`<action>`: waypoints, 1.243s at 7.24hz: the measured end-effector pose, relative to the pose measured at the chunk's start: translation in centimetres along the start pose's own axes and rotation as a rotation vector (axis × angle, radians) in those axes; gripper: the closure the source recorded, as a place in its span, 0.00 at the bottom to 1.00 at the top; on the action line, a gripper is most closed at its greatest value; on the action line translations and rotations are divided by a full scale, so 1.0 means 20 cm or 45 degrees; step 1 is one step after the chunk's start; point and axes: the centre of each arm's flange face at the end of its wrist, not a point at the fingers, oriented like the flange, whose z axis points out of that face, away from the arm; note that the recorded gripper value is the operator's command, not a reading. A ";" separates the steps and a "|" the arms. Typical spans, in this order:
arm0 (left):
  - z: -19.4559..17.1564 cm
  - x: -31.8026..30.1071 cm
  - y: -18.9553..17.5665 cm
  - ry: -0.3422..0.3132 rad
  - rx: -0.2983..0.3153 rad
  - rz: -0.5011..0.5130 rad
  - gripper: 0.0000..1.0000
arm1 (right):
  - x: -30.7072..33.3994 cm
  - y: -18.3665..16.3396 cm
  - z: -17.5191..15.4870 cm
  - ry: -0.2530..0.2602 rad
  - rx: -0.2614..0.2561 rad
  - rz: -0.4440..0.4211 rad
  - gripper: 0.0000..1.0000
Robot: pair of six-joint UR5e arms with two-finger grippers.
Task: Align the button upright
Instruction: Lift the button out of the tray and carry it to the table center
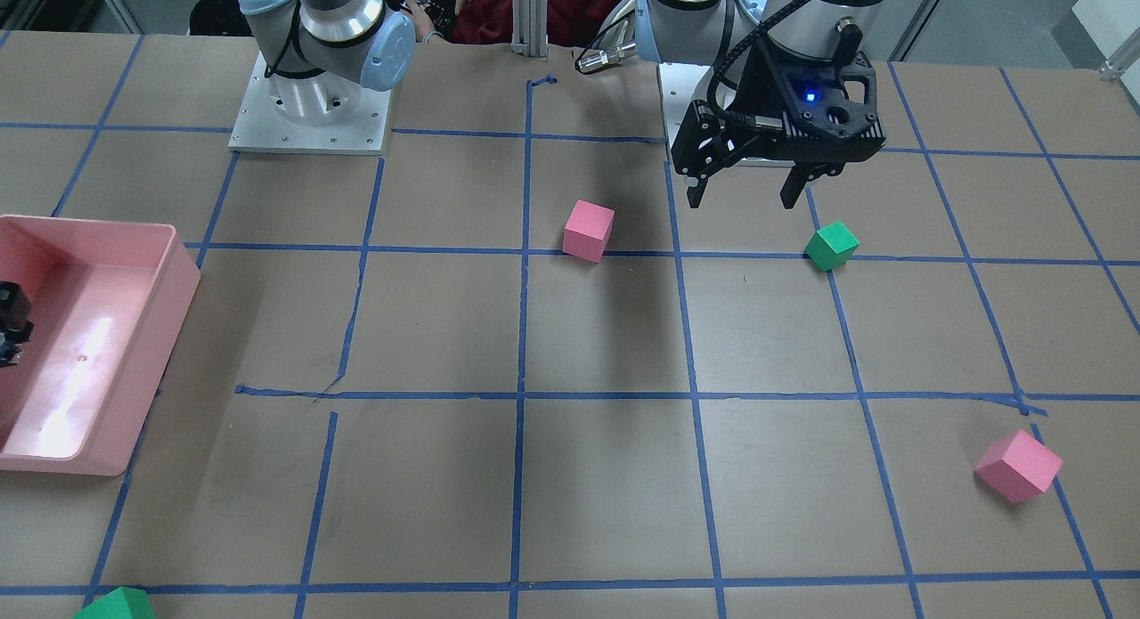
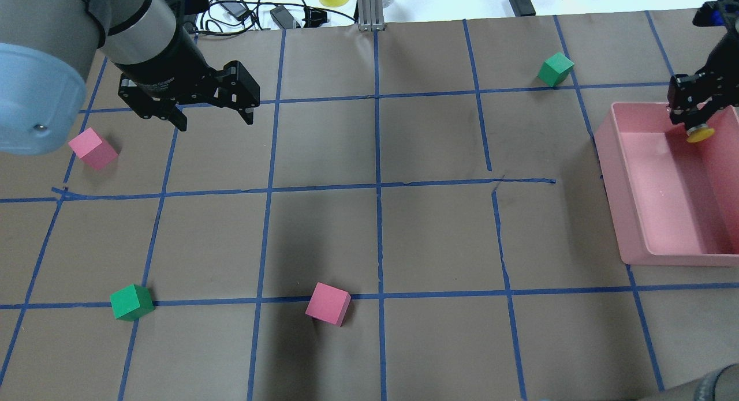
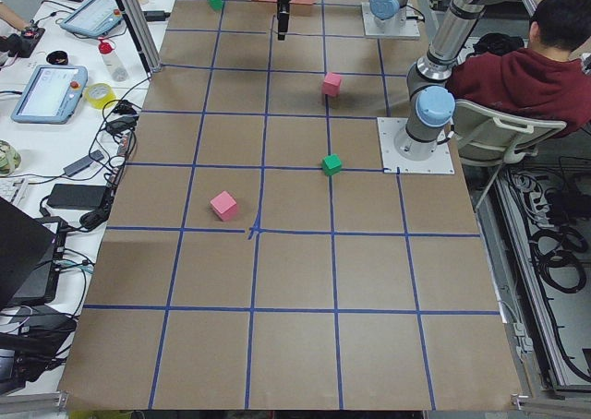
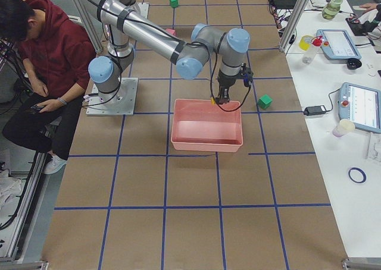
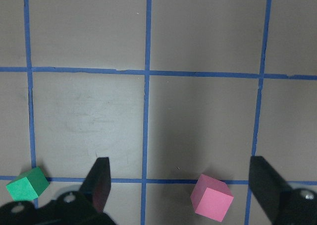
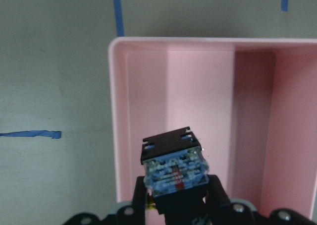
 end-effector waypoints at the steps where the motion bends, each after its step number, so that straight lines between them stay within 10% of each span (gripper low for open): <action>1: 0.00 0.00 0.00 0.000 0.000 0.000 0.00 | -0.25 -0.06 -0.05 -0.010 0.019 0.005 1.00; 9: 0.00 0.02 -0.08 0.004 0.039 -0.019 0.00 | -2.01 -0.33 0.41 -0.134 0.128 0.061 1.00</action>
